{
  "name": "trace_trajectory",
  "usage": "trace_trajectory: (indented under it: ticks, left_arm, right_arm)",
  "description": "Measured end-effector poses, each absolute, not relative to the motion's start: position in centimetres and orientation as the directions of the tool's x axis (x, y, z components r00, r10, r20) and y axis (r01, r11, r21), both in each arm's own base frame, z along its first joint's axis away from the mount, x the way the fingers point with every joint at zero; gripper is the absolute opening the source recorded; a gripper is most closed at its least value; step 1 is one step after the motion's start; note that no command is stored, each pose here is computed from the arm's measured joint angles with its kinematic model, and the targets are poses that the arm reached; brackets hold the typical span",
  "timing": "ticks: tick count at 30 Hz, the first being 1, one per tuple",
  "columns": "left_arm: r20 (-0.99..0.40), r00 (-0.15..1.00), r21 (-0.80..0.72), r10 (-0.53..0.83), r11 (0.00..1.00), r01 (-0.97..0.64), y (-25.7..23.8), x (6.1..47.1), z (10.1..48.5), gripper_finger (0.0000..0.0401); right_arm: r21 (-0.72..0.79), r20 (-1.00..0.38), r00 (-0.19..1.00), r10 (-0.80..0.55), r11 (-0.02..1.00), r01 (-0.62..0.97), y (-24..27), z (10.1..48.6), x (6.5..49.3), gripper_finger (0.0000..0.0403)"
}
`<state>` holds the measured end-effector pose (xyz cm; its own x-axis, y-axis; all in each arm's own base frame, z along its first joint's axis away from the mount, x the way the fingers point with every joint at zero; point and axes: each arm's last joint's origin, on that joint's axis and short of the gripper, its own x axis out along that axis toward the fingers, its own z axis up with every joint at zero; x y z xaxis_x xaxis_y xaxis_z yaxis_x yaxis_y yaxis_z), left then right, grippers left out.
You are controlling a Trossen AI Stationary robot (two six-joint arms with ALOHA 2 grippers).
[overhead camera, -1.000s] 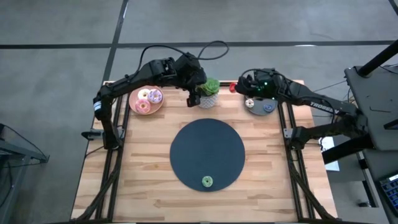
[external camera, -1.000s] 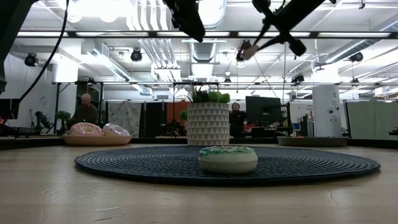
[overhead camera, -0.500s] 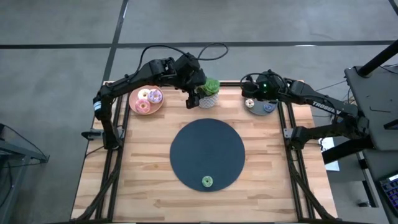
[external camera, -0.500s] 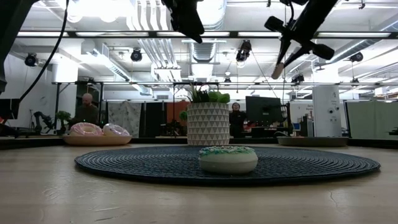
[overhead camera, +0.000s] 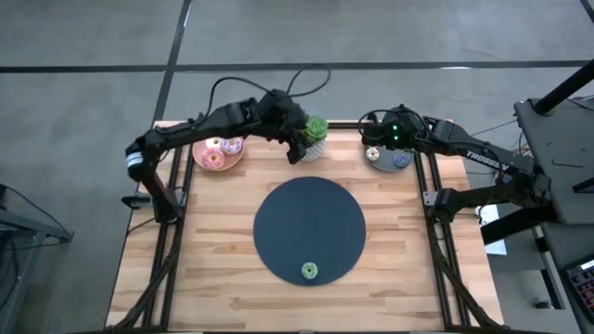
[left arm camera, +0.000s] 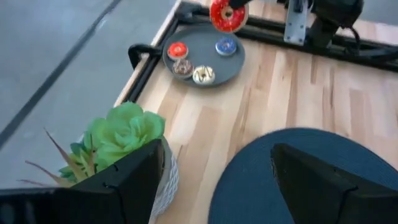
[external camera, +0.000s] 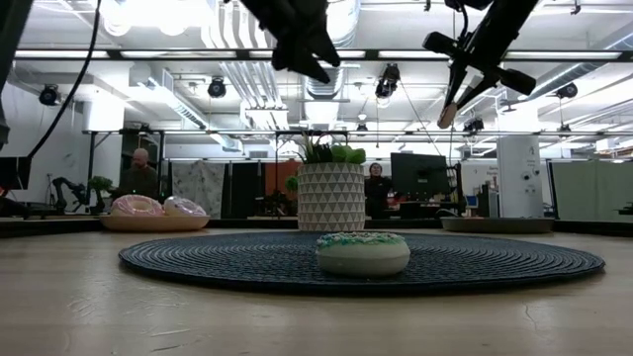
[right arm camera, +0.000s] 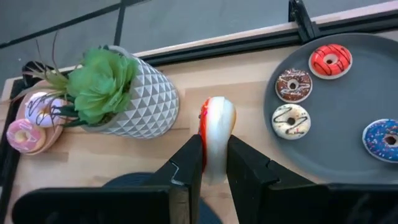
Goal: Pick & Place donuts
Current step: Put the small red donut on the gray plate
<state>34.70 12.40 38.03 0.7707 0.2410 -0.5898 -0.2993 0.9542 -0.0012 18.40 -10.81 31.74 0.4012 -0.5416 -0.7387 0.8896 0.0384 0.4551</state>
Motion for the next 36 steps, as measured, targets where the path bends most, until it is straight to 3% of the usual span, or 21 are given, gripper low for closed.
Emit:
trace_trajectory:
  ticks: [13, 19, 25, 36]
  left_arm:
    - [-0.369, 0.880, 0.009, 0.298, 0.948, -0.317, 10.6, 28.2, 36.9, 0.0271]
    - [-0.372, 0.879, -0.001, 0.299, 0.946, -0.323, 10.1, 26.7, 36.3, 0.0271]
    - [-0.383, 0.877, -0.020, 0.289, 0.947, -0.321, 10.0, 26.5, 36.1, 0.0271]
    - [-0.361, 0.885, -0.003, 0.293, 0.949, -0.315, 10.1, 26.6, 36.3, 0.0271]
  right_arm:
    - [0.523, -0.730, 0.341, -0.592, -0.164, 0.837, -11.9, 31.7, 17.7, 0.0059]
    - [0.531, -0.744, 0.383, -0.548, -0.136, 0.836, -12.2, 32.2, 16.4, 0.0059]
    - [0.489, -0.762, 0.346, -0.547, -0.135, 0.862, -11.2, 32.9, 13.8, 0.0059]
    - [0.499, -0.738, 0.424, -0.525, -0.001, 0.867, -9.9, 34.0, 12.0, 0.0059]
